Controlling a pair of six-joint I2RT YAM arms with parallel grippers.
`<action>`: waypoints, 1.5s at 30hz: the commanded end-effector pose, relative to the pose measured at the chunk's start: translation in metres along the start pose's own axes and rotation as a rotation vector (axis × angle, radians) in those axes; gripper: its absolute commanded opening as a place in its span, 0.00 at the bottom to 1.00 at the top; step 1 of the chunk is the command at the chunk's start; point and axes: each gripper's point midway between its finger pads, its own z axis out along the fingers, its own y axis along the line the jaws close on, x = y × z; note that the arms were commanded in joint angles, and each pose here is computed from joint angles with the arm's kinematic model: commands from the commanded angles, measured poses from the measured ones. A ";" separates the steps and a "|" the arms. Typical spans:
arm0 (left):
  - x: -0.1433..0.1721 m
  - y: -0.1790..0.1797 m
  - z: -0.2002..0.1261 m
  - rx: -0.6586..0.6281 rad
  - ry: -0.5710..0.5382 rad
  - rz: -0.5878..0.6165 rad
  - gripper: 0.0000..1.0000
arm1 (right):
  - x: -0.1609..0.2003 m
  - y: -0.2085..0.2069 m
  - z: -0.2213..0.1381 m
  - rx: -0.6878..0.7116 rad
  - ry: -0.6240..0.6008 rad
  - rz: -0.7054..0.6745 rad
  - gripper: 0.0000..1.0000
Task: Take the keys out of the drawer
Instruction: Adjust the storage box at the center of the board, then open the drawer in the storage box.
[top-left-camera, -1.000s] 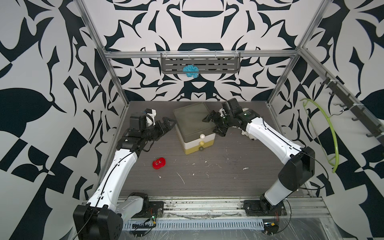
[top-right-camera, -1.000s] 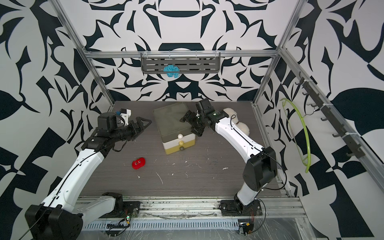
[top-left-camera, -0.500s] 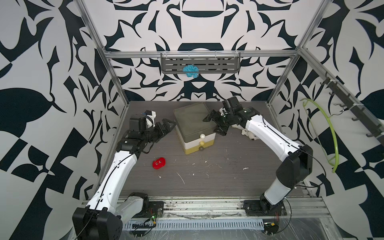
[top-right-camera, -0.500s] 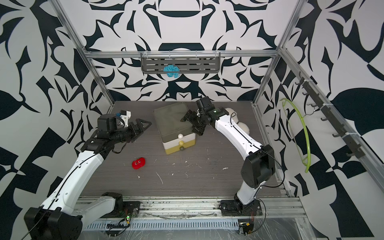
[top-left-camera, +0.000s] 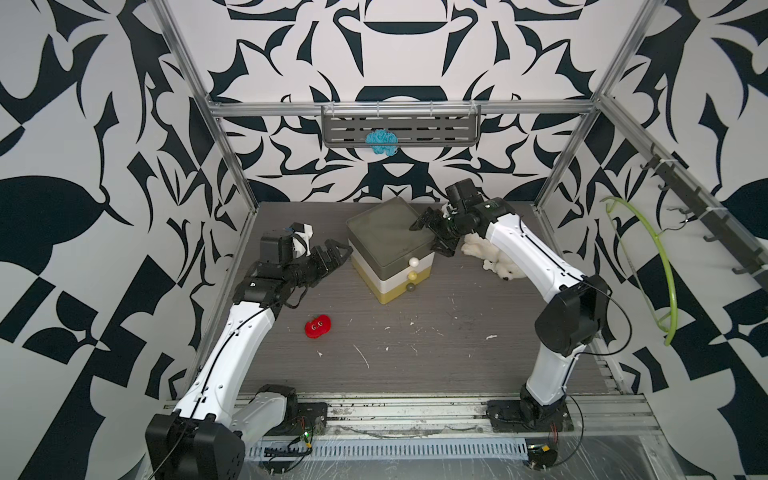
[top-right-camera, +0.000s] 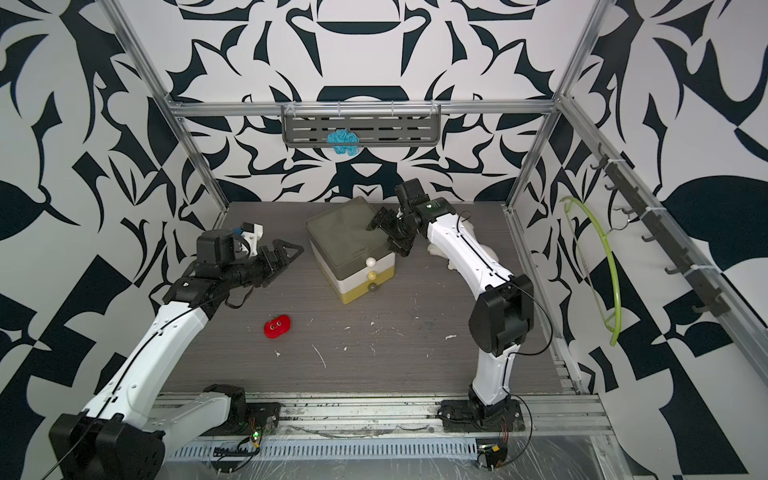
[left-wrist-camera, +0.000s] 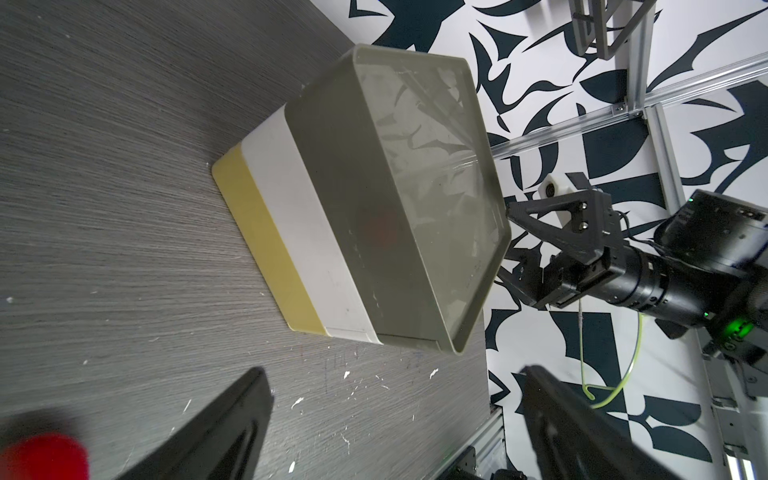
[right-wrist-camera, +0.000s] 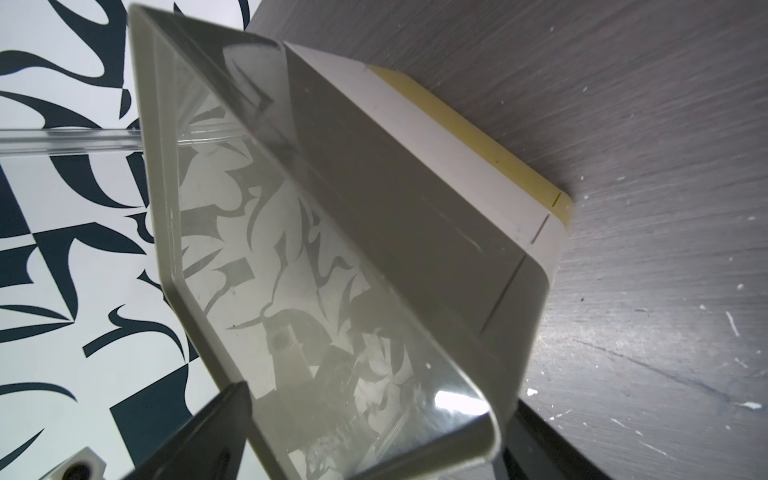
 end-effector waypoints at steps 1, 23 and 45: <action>0.007 0.004 -0.001 -0.007 0.009 0.014 0.99 | -0.018 0.045 -0.013 -0.140 -0.076 -0.112 0.92; 0.009 -0.003 -0.005 -0.015 0.004 0.050 0.99 | 0.006 0.010 -0.068 -0.109 -0.147 -0.153 0.91; -0.022 -0.067 0.047 0.007 0.218 0.184 0.99 | 0.052 -0.040 -0.053 -0.390 0.032 -0.272 0.75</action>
